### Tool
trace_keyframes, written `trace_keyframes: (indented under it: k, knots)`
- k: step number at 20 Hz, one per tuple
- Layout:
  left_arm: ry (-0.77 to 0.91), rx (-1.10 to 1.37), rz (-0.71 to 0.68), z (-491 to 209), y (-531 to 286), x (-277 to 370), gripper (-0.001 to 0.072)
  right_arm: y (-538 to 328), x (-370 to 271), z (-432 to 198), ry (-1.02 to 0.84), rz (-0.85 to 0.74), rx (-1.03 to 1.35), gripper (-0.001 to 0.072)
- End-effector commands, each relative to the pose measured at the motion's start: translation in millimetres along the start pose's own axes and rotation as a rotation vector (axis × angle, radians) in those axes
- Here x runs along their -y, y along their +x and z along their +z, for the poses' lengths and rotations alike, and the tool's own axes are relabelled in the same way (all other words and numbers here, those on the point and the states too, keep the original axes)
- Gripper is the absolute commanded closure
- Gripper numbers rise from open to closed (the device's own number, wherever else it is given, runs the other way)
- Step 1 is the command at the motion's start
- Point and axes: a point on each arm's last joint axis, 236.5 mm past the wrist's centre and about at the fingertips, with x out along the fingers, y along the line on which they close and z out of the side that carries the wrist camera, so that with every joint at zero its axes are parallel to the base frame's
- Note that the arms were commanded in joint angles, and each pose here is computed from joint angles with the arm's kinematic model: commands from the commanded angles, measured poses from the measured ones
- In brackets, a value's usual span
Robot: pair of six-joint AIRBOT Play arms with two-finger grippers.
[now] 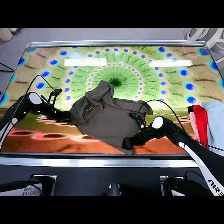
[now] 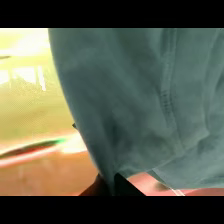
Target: Fold the shirts.
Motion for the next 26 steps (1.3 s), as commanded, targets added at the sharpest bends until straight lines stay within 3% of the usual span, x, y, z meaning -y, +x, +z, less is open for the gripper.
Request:
trace_keyframes:
  k: [1,3,6,10,13,15,17,19,26]
  knots:
    - [0.011,0.029,-0.002,3,-10,5,0.0683,20,-9,25,0.032,0.008,0.097,0.0199]
    - [0.021,0.062,-0.017,10,-24,13,0.0684,12,-11,46,-0.015,-0.006,0.169,0.0683]
    - [0.098,0.257,-0.004,46,-93,36,0.0685,-53,-8,88,-0.235,-0.117,0.291,0.0694]
    - [0.239,0.900,0.036,93,-324,107,0.0685,-297,-10,134,-0.497,-0.594,0.676,0.0694]
    - [0.206,1.548,-0.028,30,-550,163,0.0685,-520,-82,77,-0.583,-0.998,1.170,0.0694]
    - [0.178,1.844,-0.195,-40,-638,190,0.0685,-593,-141,17,-0.633,-1.104,1.438,0.0694]
    - [0.189,1.928,-0.252,-84,-661,200,0.0685,-611,-167,-23,-0.648,-1.117,1.547,0.0693]
    - [0.197,1.914,-0.225,-96,-658,200,0.0685,-602,-159,-37,-0.618,-1.129,1.491,0.0693]
    - [0.116,1.587,-0.047,-36,-567,159,0.0684,-543,-90,0,-0.504,-1.092,1.140,0.0693]
